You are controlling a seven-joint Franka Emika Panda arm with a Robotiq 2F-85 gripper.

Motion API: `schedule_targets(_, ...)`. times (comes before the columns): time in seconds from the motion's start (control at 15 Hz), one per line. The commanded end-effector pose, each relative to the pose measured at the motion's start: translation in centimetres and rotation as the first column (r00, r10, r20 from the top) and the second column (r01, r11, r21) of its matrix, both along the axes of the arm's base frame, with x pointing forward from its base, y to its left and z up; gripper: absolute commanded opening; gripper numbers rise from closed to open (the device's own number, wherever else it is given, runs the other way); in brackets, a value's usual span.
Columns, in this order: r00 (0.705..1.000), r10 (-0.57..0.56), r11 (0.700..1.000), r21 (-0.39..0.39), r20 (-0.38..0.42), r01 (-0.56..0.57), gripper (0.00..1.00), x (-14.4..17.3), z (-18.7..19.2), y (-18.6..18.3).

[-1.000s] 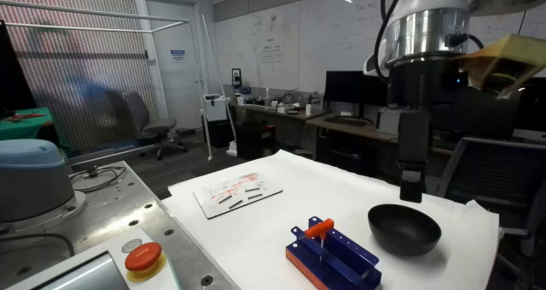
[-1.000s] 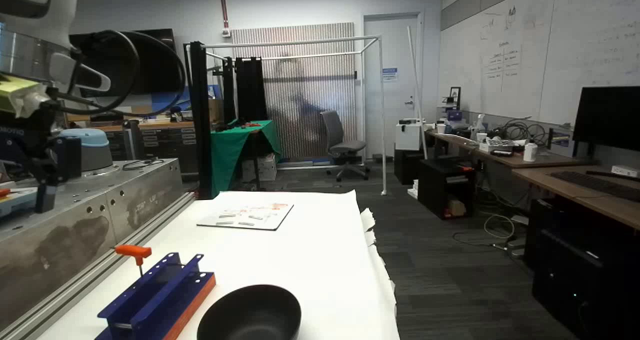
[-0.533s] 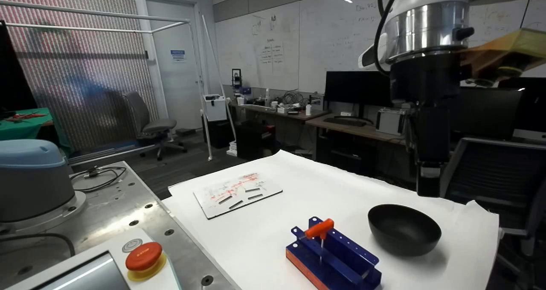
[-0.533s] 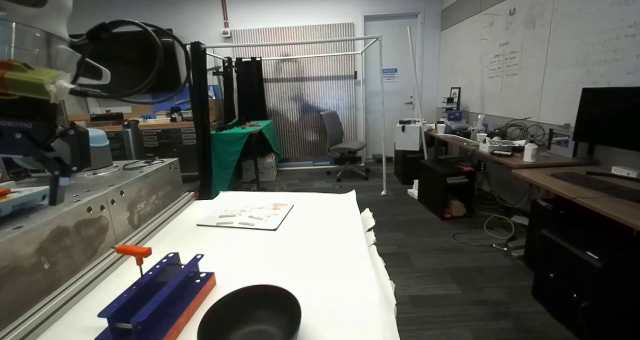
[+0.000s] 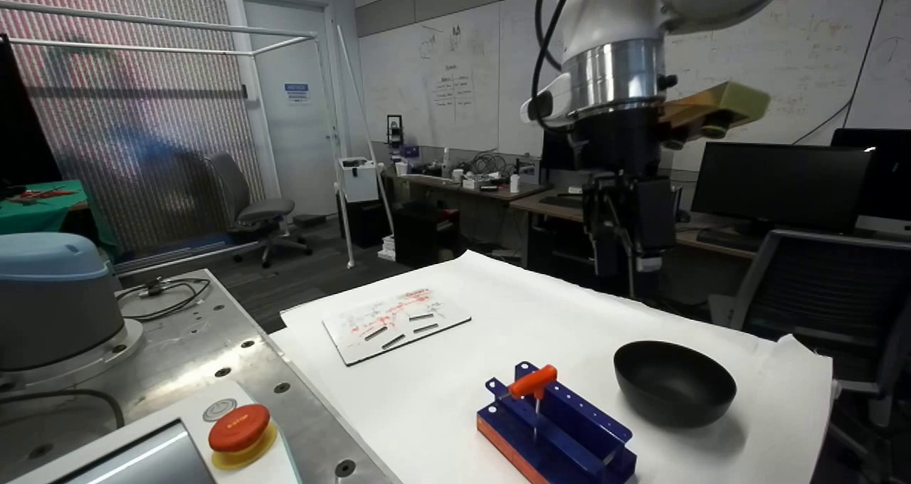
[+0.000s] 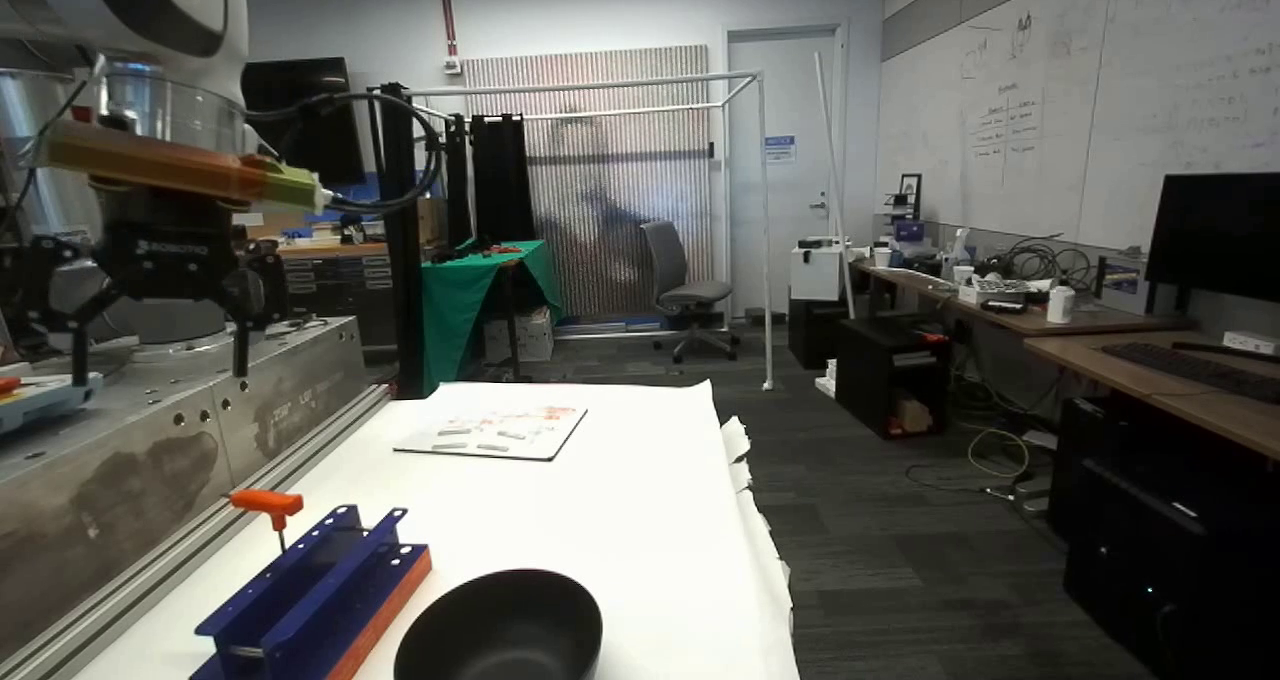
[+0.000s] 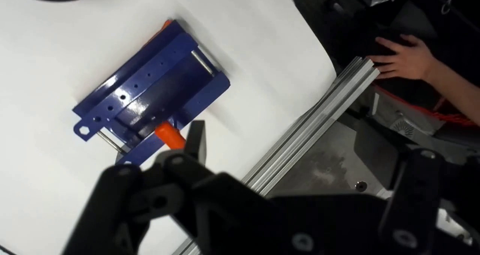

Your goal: Take the wrench out of the toolbox and place it in the black bowl

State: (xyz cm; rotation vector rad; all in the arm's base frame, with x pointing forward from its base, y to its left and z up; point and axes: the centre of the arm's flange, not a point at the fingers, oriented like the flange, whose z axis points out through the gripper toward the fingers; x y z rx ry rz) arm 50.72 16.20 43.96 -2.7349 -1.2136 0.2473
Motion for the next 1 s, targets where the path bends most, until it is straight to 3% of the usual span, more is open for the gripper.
schedule_targets(0.0, 0.981, 0.195, 0.980, 0.036, 0.006, -0.195, 1.00, 4.7, -3.6, 0.7)
schedule_targets(0.2, 0.939, 0.343, 0.937, 0.073, -0.011, -0.341, 1.00, 5.8, -8.3, 2.5)
schedule_targets(0.4, 0.875, 0.484, 0.871, 0.111, -0.022, -0.479, 1.00, 6.1, -11.9, 4.6)
schedule_targets(0.67, 0.750, 0.660, 0.748, 0.126, -0.037, -0.652, 1.00, 6.9, -14.6, 6.4)
schedule_targets(0.93, 0.594, 0.804, 0.593, 0.096, -0.021, -0.799, 1.00, 8.9, -13.9, 6.2)
